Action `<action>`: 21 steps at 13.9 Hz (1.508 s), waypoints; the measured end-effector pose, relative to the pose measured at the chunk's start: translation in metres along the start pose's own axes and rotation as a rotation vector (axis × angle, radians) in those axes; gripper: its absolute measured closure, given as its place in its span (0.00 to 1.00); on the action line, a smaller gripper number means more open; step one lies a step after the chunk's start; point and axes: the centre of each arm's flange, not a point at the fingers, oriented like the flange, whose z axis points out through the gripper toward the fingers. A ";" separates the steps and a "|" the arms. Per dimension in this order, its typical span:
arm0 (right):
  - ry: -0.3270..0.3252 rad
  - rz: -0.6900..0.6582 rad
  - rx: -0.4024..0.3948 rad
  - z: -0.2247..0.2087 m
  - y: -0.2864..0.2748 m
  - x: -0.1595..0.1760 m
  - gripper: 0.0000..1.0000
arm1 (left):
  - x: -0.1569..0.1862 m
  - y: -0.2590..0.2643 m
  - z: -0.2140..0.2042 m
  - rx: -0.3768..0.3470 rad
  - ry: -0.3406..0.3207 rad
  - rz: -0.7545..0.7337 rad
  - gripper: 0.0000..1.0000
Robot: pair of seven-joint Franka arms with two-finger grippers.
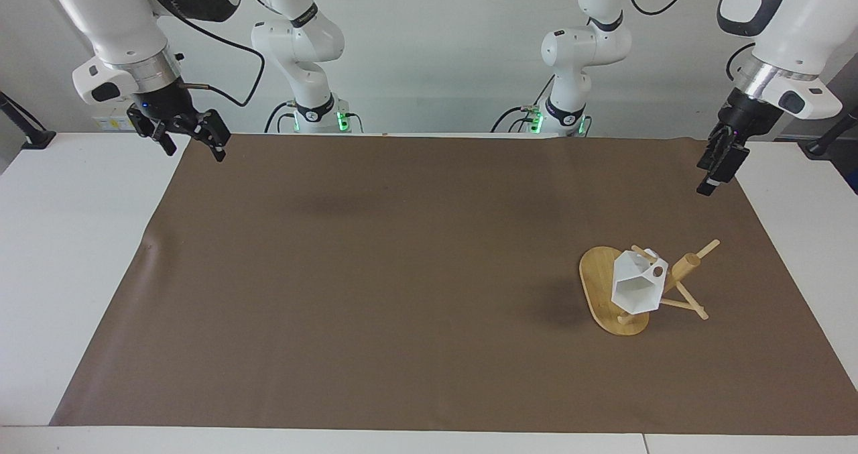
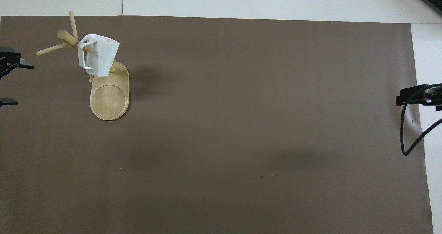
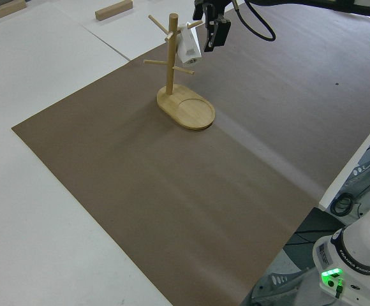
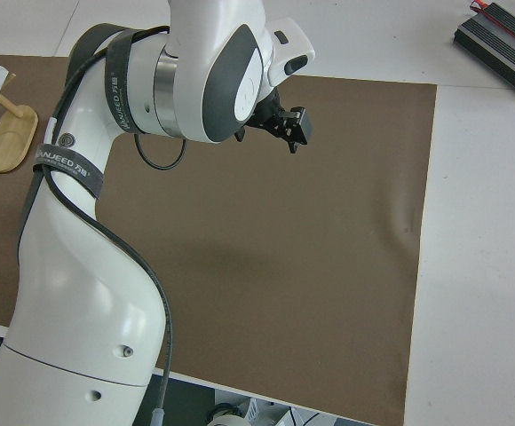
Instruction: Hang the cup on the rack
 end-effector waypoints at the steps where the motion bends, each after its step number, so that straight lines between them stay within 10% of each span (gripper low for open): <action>1: 0.000 0.000 0.000 0.000 0.000 0.000 0.00 | 0.000 -0.001 0.000 0.006 0.000 0.081 0.00; 10: 0.000 0.000 0.000 0.000 0.000 0.000 0.00 | -0.024 0.004 -0.008 0.124 -0.039 0.772 0.00; 21: 0.000 0.000 0.000 0.000 0.000 0.000 0.00 | -0.032 0.024 -0.031 0.145 -0.065 0.906 0.00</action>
